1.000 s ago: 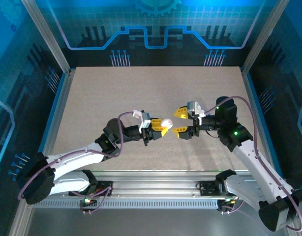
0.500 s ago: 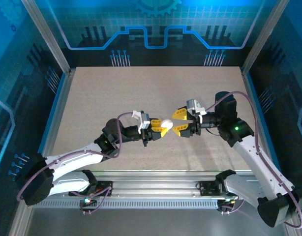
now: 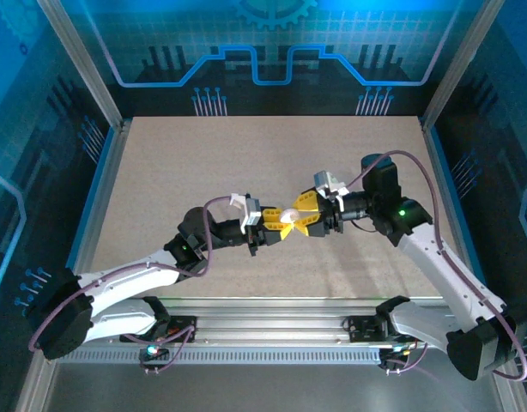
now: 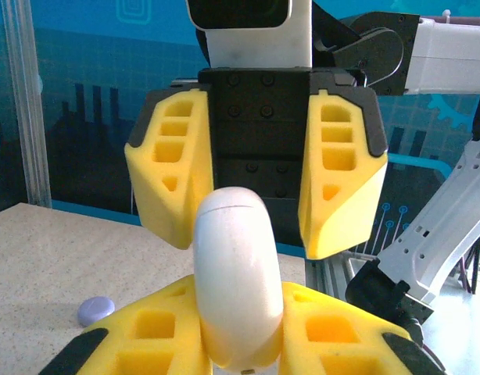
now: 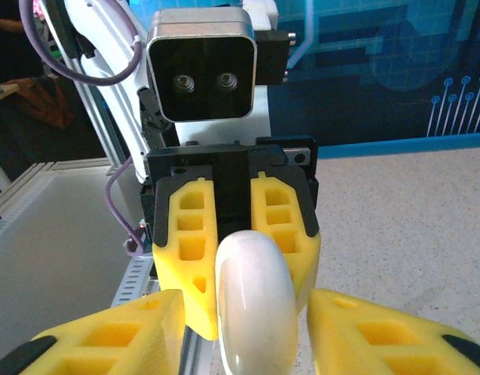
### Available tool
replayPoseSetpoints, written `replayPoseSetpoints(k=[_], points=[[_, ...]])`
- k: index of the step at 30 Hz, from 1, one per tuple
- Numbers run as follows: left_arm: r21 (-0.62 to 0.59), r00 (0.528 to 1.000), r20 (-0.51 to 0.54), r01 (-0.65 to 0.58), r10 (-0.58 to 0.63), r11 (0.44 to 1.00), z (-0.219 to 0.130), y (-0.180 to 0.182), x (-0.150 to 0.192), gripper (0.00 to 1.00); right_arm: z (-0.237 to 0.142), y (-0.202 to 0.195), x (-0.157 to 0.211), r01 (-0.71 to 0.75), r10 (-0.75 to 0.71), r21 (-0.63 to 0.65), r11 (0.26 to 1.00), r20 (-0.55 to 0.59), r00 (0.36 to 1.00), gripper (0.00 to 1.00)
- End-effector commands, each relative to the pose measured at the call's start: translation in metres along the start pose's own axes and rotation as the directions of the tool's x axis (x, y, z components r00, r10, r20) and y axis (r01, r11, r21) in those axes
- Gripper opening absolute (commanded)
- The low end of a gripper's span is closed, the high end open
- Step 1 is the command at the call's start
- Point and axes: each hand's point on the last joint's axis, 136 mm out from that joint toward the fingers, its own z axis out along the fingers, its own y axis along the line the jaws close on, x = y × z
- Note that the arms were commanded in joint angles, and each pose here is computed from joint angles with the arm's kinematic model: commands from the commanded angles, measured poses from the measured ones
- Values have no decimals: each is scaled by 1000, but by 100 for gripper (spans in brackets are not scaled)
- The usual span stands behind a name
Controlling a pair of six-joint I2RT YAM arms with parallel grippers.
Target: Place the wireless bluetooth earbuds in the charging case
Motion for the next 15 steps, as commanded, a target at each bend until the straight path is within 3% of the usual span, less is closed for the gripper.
replayPoseSetpoints(k=[1,6,15], points=[[32,996,65,-70,68,997,-1,-8,-26,19,1,11,-8,21,-21,-56,998,5,1000,38],[37,996,65,-63,61,997,-2,-9,-26,20,2,15,-10,16,-15,-94,995,6,1000,34],[32,996,57,-66,64,997,-3,-9,-25,20,3,17,-12,11,-11,-129,992,-2,1000,16]])
